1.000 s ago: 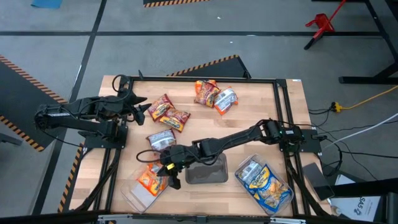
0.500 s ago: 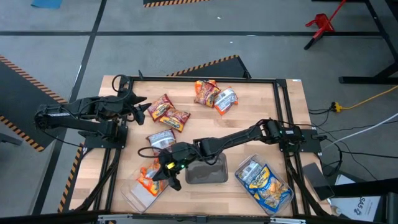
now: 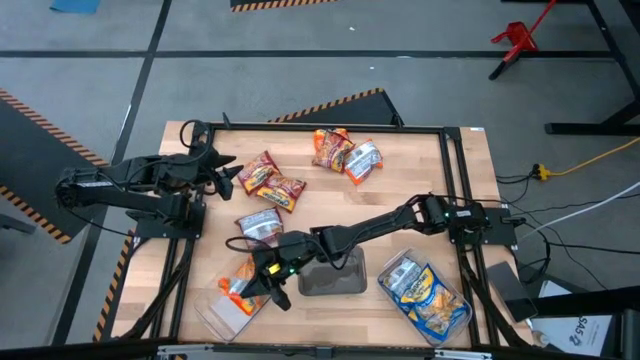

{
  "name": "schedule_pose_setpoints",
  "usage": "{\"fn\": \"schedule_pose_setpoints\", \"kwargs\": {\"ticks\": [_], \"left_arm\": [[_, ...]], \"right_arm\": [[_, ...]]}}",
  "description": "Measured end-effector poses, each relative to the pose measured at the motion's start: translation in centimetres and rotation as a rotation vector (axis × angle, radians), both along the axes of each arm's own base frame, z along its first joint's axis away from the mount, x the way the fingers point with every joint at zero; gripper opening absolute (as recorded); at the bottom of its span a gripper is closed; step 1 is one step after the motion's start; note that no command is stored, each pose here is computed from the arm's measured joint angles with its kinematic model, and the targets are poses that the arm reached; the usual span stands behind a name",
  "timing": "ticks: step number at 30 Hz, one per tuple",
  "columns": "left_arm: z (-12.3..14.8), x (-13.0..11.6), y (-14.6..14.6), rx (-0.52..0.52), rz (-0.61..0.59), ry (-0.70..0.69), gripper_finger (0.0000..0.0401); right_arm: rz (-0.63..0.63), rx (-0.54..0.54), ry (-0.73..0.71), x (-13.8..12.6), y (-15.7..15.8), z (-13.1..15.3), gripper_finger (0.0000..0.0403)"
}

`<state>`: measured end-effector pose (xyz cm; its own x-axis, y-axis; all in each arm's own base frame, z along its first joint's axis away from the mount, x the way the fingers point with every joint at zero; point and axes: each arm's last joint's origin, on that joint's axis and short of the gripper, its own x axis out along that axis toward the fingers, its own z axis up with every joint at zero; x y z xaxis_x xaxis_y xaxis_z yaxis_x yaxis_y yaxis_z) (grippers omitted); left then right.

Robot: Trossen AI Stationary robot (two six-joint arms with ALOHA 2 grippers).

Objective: Sort Maruchan noodles
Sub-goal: Put the orange noodle pack into the left transparent bin

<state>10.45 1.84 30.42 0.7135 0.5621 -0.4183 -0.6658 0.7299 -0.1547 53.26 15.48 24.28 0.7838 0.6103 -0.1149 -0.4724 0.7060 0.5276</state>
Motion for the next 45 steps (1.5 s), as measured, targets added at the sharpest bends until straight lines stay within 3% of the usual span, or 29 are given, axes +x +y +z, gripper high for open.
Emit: {"fn": "schedule_pose_setpoints", "kwargs": {"ticks": [7, 12, 18, 24, 28, 35, 40, 45], "left_arm": [[0.0, 0.0, 0.0, -0.010, 0.007, -0.006, 0.0175], [0.0, 0.0, 0.0, -0.005, 0.015, -0.006, 0.0175], [0.0, 0.0, 0.0, -0.004, 0.016, -0.005, 0.0175], [-0.1, -0.1, 0.0, -0.004, 0.016, 0.006, 0.0175], [-0.1, -0.1, 0.0, -0.004, 0.016, 0.010, 0.0175], [-0.1, -0.1, 0.0, 0.001, 0.023, 0.010, 0.0175], [-0.1, -0.1, 0.0, -0.010, 0.029, 0.001, 0.0175], [-0.1, -0.1, 0.0, -0.049, 0.044, -0.025, 0.0175]], "right_arm": [[-0.022, -0.024, 0.056, 0.4, -0.8, -1.3, 0.0001], [-0.058, -0.077, 0.196, 0.4, -2.2, -2.8, 0.0007], [-0.114, -0.190, 0.311, 0.3, -4.8, -4.1, 0.0052], [-0.222, -0.330, 0.339, -0.4, -7.3, -2.7, 0.0060], [-0.159, -0.502, 0.223, -1.2, -7.1, -0.5, 0.0053], [0.080, -0.650, -0.007, -2.4, -1.1, 0.4, 0.0050], [0.093, -0.693, -0.217, -2.4, 2.4, 0.7, 0.0050], [0.089, -0.673, -0.295, -1.9, 3.2, 0.0, 0.0050]]}}
